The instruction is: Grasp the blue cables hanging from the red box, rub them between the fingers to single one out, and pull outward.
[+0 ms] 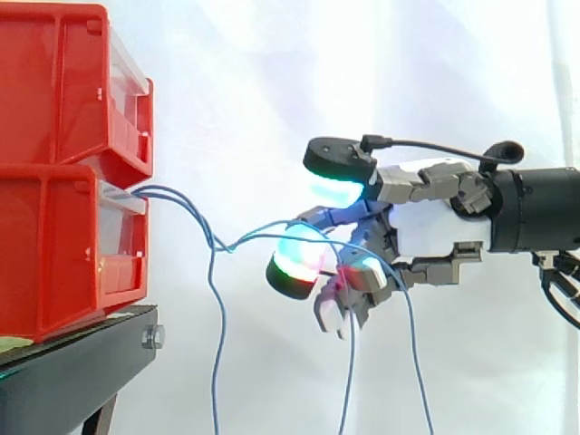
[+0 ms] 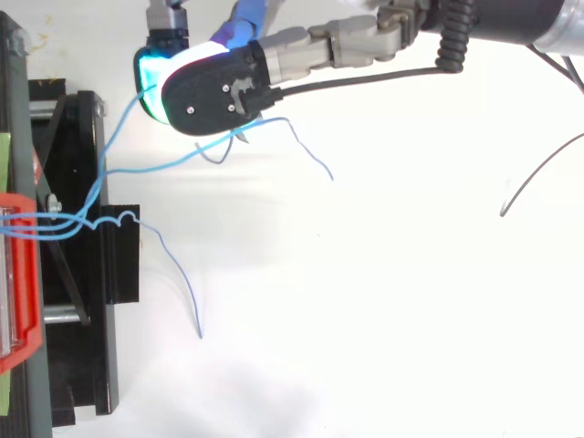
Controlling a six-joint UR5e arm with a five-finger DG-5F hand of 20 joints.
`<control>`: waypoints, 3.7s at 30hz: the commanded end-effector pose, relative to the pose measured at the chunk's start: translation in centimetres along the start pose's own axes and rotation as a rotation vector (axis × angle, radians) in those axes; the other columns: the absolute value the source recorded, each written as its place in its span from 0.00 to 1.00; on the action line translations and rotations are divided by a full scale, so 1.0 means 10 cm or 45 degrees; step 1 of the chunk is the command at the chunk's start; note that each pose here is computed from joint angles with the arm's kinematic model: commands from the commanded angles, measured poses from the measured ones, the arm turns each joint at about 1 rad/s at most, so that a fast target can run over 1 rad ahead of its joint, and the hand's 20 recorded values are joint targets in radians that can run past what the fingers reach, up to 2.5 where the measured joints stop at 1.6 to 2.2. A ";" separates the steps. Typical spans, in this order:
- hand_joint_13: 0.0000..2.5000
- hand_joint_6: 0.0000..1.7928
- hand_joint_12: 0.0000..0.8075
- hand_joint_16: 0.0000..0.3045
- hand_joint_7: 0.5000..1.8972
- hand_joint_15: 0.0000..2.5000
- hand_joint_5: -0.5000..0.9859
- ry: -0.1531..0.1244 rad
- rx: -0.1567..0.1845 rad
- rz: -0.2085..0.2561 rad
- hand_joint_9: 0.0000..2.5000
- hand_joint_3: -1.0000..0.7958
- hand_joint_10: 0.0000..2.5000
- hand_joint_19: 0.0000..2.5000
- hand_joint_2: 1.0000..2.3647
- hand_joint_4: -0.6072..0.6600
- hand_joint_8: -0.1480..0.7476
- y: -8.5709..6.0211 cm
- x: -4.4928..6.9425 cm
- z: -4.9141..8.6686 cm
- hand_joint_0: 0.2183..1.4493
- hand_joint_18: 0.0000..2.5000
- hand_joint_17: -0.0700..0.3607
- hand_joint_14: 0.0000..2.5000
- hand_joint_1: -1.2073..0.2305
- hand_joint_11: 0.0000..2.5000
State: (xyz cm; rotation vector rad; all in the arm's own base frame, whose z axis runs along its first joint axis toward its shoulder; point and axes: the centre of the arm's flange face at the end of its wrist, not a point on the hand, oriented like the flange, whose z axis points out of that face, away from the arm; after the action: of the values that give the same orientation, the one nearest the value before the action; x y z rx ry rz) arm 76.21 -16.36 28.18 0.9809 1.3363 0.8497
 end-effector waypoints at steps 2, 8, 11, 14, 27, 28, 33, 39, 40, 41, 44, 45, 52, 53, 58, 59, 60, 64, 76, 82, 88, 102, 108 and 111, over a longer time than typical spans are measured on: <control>0.37 0.40 0.46 0.15 0.38 0.22 0.27 0.004 0.015 0.044 0.49 0.33 0.01 0.23 0.00 0.62 0.48 -0.06 0.02 -0.02 0.29 0.31 0.41 0.01 0.47 0.37; 0.36 0.46 0.46 0.15 0.36 0.23 0.24 0.007 0.008 0.068 0.48 0.40 0.01 0.23 0.01 0.59 0.49 -0.02 0.01 -0.01 0.30 0.31 0.40 0.01 0.41 0.38; 0.37 0.50 0.50 0.17 0.31 0.22 0.24 0.005 0.008 0.070 0.48 0.46 0.01 0.21 0.01 0.61 0.52 0.00 -0.01 -0.01 0.30 0.33 0.44 0.01 0.37 0.38; 0.37 0.52 0.50 0.17 0.31 0.22 0.24 0.006 0.015 0.071 0.48 0.48 0.01 0.21 0.01 0.59 0.53 0.00 -0.01 -0.01 0.31 0.33 0.43 0.01 0.34 0.38; 0.35 0.52 0.46 0.15 0.40 0.22 0.24 0.028 0.067 0.103 0.47 0.50 0.01 0.21 0.02 0.48 0.50 0.17 -0.01 -0.01 0.35 0.31 0.39 0.01 0.27 0.40; 0.35 0.53 0.46 0.15 0.41 0.22 0.24 0.034 0.081 0.102 0.47 0.51 0.01 0.21 0.02 0.46 0.49 0.19 -0.02 -0.02 0.35 0.31 0.39 0.01 0.27 0.39; 0.33 0.52 0.45 0.15 0.45 0.20 0.25 0.049 0.113 0.110 0.45 0.55 0.01 0.19 0.02 0.39 0.48 0.18 -0.01 -0.05 0.35 0.31 0.39 0.01 0.26 0.34; 0.28 0.52 0.45 0.15 0.47 0.16 0.26 0.046 0.108 0.169 0.38 0.56 0.01 0.17 0.01 0.37 0.47 0.20 0.00 -0.04 0.35 0.28 0.40 0.01 0.24 0.24; 0.28 0.52 0.45 0.15 0.48 0.16 0.26 0.044 0.105 0.182 0.38 0.56 0.01 0.16 0.01 0.37 0.47 0.22 -0.01 -0.04 0.35 0.28 0.40 0.01 0.24 0.23; 0.27 0.52 0.45 0.15 0.48 0.15 0.26 0.045 0.102 0.189 0.37 0.57 0.01 0.16 0.01 0.37 0.47 0.23 -0.01 -0.03 0.35 0.27 0.40 0.01 0.24 0.21; 0.24 0.51 0.45 0.16 0.49 0.13 0.26 0.047 0.104 0.206 0.33 0.58 0.00 0.13 0.01 0.37 0.46 0.24 -0.01 -0.03 0.35 0.25 0.41 0.00 0.24 0.15; 0.24 0.51 0.45 0.16 0.50 0.12 0.26 0.048 0.108 0.206 0.32 0.58 0.00 0.13 0.01 0.37 0.46 0.23 -0.01 -0.04 0.35 0.25 0.41 0.01 0.24 0.14; 0.20 0.51 0.48 0.18 0.51 0.09 0.27 0.079 0.208 0.204 0.26 0.59 0.00 0.07 0.01 0.37 0.46 0.17 0.01 -0.13 0.35 0.21 0.44 0.00 0.22 0.06; 0.19 0.51 0.47 0.18 0.51 0.08 0.27 0.099 0.265 0.196 0.25 0.59 0.00 0.05 0.01 0.36 0.45 0.13 0.03 -0.18 0.35 0.20 0.46 0.00 0.22 0.05; 0.18 0.51 0.48 0.19 0.51 0.08 0.27 0.152 0.429 0.185 0.22 0.59 0.00 0.04 0.01 0.37 0.45 0.05 0.07 -0.35 0.35 0.18 0.47 0.00 0.22 0.03; 0.18 0.51 0.48 0.19 0.52 0.08 0.27 0.159 0.443 0.184 0.22 0.59 0.00 0.04 0.01 0.37 0.45 0.05 0.07 -0.36 0.35 0.18 0.47 0.00 0.22 0.03; 0.17 0.51 0.48 0.19 0.52 0.08 0.27 0.164 0.462 0.186 0.22 0.59 0.00 0.04 0.01 0.37 0.45 0.04 0.07 -0.38 0.35 0.18 0.47 0.00 0.22 0.03; 0.17 0.51 0.48 0.19 0.52 0.08 0.27 0.168 0.484 0.198 0.22 0.59 0.00 0.04 0.01 0.37 0.45 0.03 0.07 -0.41 0.35 0.18 0.47 0.00 0.22 0.03; 0.18 0.51 0.48 0.19 0.52 0.09 0.27 0.167 0.515 0.232 0.23 0.58 0.00 0.06 0.01 0.38 0.46 0.05 0.06 -0.52 0.35 0.17 0.46 0.00 0.22 0.04; 0.19 0.51 0.48 0.19 0.52 0.10 0.27 0.152 0.488 0.322 0.23 0.58 0.00 0.07 0.01 0.38 0.46 -0.15 0.22 -0.53 0.35 0.18 0.46 0.00 0.22 0.05; 0.19 0.51 0.48 0.19 0.52 0.10 0.27 0.114 0.259 0.459 0.24 0.58 0.00 0.07 0.01 0.38 0.47 -0.35 0.49 -0.39 0.35 0.18 0.46 0.00 0.22 0.06; 0.20 0.51 0.49 0.19 0.51 0.10 0.27 0.109 0.091 0.559 0.24 0.58 0.00 0.08 0.01 0.39 0.48 -0.33 0.69 -0.28 0.35 0.18 0.46 0.00 0.22 0.06; 0.20 0.51 0.49 0.19 0.50 0.11 0.27 0.115 0.092 0.543 0.25 0.58 0.00 0.08 0.01 0.38 0.47 -0.32 0.71 -0.28 0.35 0.18 0.46 0.00 0.22 0.07; 0.20 0.51 0.48 0.19 0.50 0.10 0.27 0.114 0.092 0.538 0.25 0.58 0.00 0.08 0.00 0.38 0.48 -0.31 0.72 -0.28 0.35 0.18 0.46 0.00 0.22 0.06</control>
State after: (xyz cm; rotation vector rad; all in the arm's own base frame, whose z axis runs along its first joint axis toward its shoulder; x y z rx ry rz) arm 73.73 -10.78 22.60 1.3253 1.2587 1.1827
